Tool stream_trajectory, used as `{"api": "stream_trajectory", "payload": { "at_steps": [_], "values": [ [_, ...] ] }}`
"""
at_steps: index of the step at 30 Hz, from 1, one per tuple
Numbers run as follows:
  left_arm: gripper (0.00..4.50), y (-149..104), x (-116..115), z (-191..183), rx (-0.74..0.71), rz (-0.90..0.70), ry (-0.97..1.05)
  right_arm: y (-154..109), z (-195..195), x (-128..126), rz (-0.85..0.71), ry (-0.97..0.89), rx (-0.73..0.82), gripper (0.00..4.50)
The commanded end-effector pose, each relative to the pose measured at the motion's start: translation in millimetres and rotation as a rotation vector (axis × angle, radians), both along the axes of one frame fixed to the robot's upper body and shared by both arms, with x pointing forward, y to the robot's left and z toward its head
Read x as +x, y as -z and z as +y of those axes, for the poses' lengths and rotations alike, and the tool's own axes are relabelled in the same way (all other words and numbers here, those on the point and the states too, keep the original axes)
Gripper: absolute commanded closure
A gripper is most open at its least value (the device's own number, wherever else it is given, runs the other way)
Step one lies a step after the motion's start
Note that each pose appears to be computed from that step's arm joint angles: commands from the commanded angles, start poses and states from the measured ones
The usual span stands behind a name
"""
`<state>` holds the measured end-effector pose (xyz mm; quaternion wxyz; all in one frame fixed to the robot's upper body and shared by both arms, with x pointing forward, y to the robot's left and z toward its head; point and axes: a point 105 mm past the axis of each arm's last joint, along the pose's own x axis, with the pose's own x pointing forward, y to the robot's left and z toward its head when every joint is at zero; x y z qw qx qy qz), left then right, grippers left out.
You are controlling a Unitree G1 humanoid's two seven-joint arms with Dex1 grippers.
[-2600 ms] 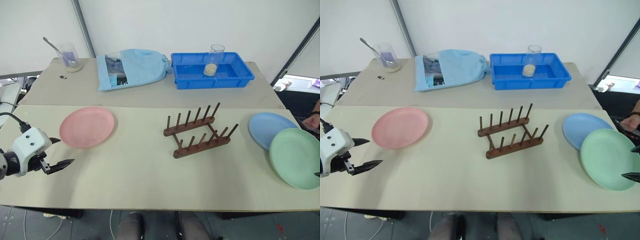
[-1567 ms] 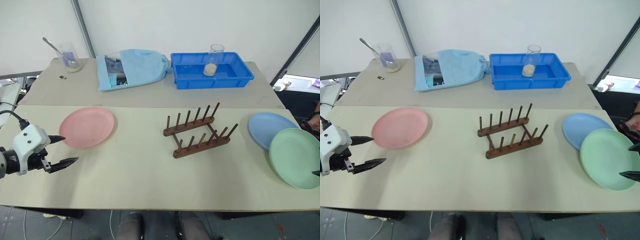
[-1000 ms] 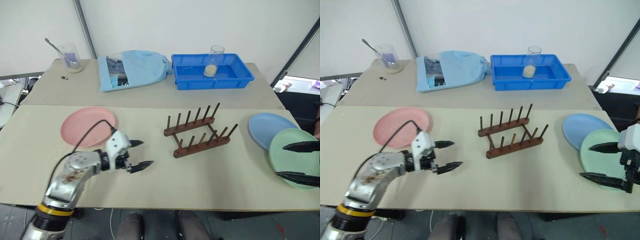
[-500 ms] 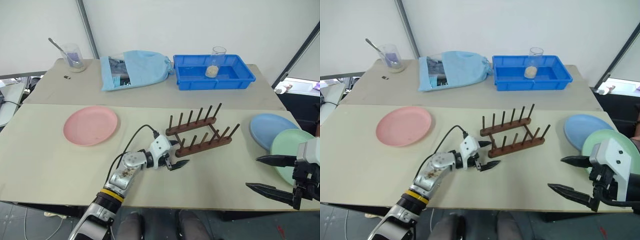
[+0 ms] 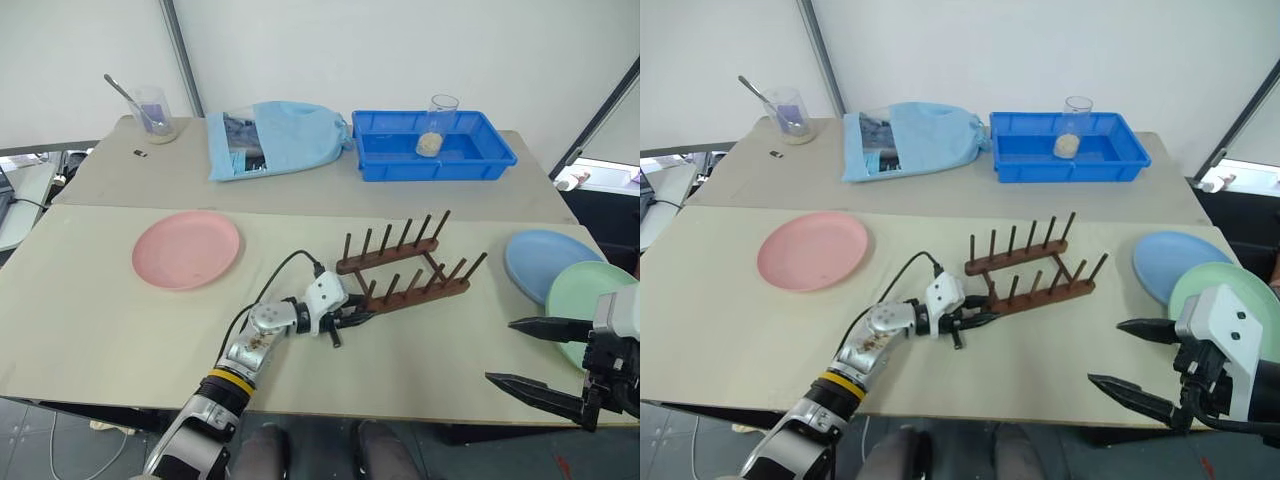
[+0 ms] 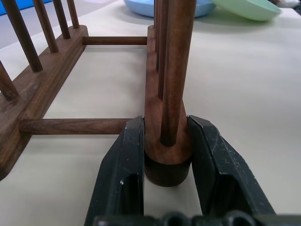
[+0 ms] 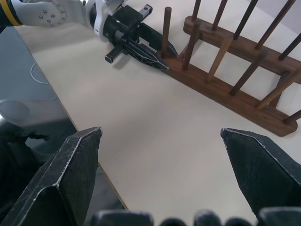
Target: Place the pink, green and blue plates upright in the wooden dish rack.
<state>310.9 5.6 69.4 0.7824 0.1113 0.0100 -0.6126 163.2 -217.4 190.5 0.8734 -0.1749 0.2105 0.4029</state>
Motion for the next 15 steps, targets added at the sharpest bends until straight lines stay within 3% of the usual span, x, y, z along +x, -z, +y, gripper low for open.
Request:
{"api": "stream_trajectory", "payload": {
  "at_steps": [1,6,15],
  "values": [
    [3.64,-7,-11,-5,0.05,-0.042,0.184,-6,1,-9,-0.009,0.018,-0.024,0.0],
    [3.64,-15,-6,-17,0.079,-0.07,0.298,1,0,-23,0.013,0.062,-0.062,0.0],
    [3.64,-21,14,-39,0.039,-0.051,0.256,11,5,-30,0.02,0.077,-0.059,0.0]
  ]
}}
